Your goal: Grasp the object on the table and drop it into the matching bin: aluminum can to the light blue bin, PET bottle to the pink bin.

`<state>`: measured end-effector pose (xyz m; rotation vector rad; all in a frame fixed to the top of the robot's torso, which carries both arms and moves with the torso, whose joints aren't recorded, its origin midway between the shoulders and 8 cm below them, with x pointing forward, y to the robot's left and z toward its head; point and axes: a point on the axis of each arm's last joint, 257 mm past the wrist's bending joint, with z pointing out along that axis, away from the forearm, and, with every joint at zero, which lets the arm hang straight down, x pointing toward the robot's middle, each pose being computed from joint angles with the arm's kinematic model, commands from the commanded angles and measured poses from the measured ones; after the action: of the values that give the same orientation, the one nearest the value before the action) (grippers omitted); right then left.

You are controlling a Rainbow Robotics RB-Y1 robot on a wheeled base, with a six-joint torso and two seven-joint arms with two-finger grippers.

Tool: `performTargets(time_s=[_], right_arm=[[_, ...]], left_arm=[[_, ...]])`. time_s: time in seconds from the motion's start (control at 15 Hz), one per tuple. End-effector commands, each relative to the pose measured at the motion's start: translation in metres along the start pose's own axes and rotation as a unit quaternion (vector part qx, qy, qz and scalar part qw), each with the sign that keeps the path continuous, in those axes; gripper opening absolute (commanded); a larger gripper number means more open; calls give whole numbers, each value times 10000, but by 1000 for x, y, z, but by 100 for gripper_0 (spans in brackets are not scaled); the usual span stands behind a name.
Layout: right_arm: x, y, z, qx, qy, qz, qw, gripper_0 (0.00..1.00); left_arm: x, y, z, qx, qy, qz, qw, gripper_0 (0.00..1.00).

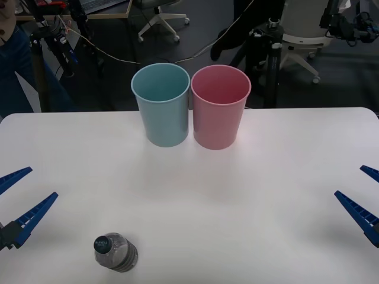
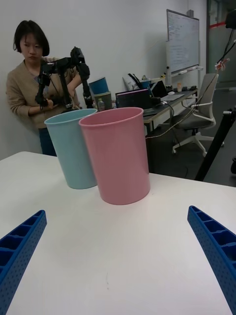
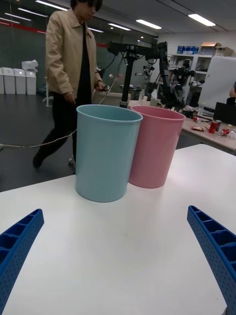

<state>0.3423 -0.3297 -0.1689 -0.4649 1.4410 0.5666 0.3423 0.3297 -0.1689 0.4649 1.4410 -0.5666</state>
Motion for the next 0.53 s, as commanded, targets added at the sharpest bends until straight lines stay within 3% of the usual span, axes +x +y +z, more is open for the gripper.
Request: performTargets(time_s=[0.07,0.13,0.27,0.53], right_arm=[[0,0,0,0,0,0,10000,100],[0,0,0,0,0,0,10000,100],[0,0,0,0,0,0,10000,100],[0,0,0,0,0,0,10000,100]], left_arm=[[0,0,0,0,0,0,10000,100],[5,-9,9,80,-79,-148,9998,100],[9,-11,10,64,-97,-231,9997,100],[7,-12,-1,71,-74,-222,9997,100]])
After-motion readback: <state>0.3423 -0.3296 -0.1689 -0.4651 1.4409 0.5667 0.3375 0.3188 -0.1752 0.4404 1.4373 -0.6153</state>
